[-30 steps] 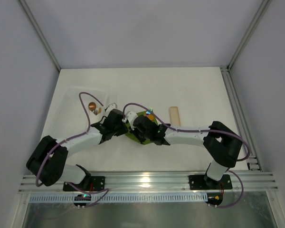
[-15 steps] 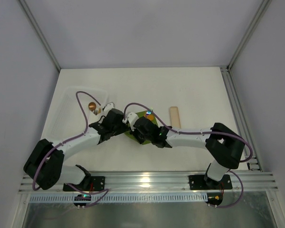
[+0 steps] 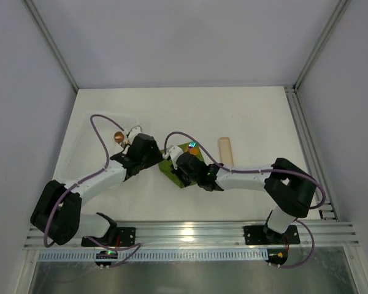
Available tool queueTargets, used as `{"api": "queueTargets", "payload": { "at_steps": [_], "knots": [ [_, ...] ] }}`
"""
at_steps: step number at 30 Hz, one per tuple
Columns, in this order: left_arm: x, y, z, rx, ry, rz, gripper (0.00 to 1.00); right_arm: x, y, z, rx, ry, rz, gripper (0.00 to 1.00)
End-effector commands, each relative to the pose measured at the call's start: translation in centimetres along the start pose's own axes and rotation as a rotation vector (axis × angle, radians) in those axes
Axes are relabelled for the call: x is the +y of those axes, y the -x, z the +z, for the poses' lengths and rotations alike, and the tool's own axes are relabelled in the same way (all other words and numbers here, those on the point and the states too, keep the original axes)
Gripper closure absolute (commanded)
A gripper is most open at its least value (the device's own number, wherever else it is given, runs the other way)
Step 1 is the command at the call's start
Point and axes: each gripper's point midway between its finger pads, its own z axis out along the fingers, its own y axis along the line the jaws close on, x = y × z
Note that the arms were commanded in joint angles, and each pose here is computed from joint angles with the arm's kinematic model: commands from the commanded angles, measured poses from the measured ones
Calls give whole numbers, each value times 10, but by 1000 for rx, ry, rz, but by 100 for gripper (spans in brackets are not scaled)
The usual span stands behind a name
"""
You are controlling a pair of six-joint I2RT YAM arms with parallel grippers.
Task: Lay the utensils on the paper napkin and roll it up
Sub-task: Roll the napkin at the center of the board.
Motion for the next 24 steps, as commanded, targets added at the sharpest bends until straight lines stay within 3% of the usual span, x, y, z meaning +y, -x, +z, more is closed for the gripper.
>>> {"api": "queueTargets", "payload": {
  "at_steps": [1, 9, 24],
  "knots": [
    [-9, 21, -1, -37, -43, -11, 36, -2, 20, -5, -60, -21, 21, 97],
    [1, 20, 1, -22, -56, -30, 44, -3, 33, -2, -66, -36, 21, 96],
    [15, 0, -14, -1, -95, -48, 48, -17, 38, 14, -42, -52, 40, 96]
  ]
}}
